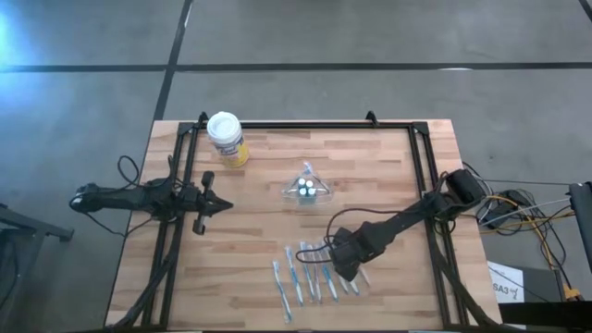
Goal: Pick & Place toothbrushing station
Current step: Put the orange toothbrush into the right section of the transparent organizer
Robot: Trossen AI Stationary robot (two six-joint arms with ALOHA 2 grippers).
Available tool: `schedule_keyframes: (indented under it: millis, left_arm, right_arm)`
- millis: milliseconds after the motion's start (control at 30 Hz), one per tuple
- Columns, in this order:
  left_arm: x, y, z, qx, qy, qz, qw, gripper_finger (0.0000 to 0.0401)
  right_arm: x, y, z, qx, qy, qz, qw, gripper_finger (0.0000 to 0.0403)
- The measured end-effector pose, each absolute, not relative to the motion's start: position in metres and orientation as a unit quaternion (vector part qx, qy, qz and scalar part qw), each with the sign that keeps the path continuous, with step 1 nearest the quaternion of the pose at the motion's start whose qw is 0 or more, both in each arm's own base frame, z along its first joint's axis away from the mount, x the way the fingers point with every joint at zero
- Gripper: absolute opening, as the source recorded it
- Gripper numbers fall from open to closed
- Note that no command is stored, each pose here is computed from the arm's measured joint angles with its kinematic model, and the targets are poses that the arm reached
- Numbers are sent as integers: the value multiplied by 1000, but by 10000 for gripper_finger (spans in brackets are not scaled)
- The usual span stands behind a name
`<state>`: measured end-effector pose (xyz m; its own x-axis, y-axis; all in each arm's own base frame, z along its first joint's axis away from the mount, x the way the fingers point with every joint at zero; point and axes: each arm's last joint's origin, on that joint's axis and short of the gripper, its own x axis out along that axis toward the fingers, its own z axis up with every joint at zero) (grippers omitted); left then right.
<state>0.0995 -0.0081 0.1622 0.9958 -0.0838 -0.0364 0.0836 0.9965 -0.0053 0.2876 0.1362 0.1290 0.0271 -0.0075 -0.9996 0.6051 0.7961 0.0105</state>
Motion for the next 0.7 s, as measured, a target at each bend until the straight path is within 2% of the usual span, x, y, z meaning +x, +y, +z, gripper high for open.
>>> schedule_keyframes:
  millis: [300, 533, 700]
  left_arm:
    - [100, -8, 162, -2, 18, -42, 999, 14]
    - [100, -8, 162, 1, 19, -41, 999, 9]
    - [100, -8, 162, 2, 21, -41, 999, 15]
  right_arm:
    - [290, 137, 139, 187, 655, -189, 708, 20]
    - [289, 130, 182, 142, 578, -182, 783, 17]
    - [283, 128, 230, 81, 455, -140, 875, 16]
